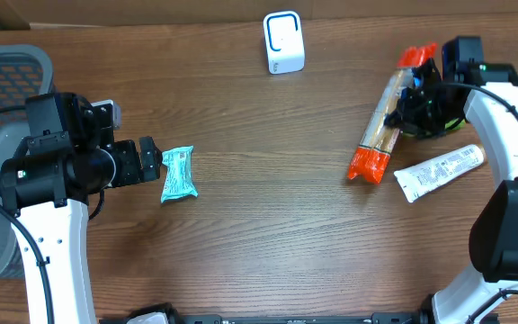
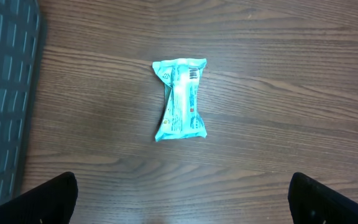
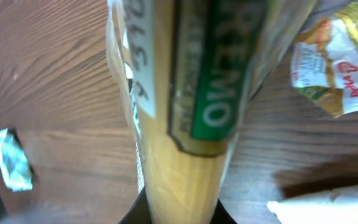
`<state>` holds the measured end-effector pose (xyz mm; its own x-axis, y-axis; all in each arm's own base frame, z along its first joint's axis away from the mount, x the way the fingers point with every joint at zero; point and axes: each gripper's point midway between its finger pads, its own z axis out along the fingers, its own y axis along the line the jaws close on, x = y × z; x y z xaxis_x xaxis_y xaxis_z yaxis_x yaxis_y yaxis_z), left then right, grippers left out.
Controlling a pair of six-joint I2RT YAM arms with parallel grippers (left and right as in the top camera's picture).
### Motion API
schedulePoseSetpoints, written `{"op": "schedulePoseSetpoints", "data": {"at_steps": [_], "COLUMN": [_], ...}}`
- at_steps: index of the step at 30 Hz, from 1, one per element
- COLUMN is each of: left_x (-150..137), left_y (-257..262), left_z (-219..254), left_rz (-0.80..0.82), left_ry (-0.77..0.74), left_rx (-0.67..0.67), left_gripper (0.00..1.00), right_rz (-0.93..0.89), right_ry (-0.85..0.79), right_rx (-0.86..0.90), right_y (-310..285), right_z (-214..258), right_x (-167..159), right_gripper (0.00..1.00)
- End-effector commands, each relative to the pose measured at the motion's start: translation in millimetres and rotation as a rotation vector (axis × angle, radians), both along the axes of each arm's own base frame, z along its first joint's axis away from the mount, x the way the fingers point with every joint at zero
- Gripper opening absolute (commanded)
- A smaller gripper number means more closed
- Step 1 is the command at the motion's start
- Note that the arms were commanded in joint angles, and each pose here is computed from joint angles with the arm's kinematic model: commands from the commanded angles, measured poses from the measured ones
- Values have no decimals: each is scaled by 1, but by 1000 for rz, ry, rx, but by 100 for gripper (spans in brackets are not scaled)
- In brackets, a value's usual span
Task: Scan the item barcode
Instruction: 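Carry the snack roll to the right side and release it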
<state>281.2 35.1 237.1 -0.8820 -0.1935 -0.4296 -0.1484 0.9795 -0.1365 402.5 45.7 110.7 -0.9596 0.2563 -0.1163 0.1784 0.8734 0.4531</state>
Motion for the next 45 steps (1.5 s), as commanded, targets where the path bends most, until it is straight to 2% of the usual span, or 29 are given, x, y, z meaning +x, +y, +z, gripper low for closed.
{"op": "schedulePoseSetpoints", "data": {"at_steps": [1, 17, 24, 30, 36, 43, 44, 45], "left_x": [2, 2, 2, 2, 2, 2, 2, 2], "left_y": [-1, 0, -1, -1, -1, -1, -1, -1], "left_z": [7, 7, 7, 7, 7, 7, 7, 7], "left_rz": [-8, -8, -8, -8, -8, -8, -8, -8], "left_ry": [-21, -21, -21, -21, -21, -21, -21, -21], "left_rx": [11, 11, 11, 11, 11, 11, 11, 11], "left_gripper": [99, 100, 100, 100, 99, 100, 100, 99], "right_rz": [-33, -368, -351, -664, -770, -769, -769, -768], "right_ry": [-60, 47, -116, -137, -92, -94, -89, -86], "right_rx": [65, -13, 32, -73, -233, -231, -232, -234], "right_y": [5, -25, -21, -67, -100, -100, -99, -99], "right_z": [12, -21, 38, 74, 52, 12, 9, 6], "right_x": [9, 11, 16, -4, -20, -22, -24, -25], "right_gripper": [4, 4, 4, 4, 4, 4, 8, 19]}}
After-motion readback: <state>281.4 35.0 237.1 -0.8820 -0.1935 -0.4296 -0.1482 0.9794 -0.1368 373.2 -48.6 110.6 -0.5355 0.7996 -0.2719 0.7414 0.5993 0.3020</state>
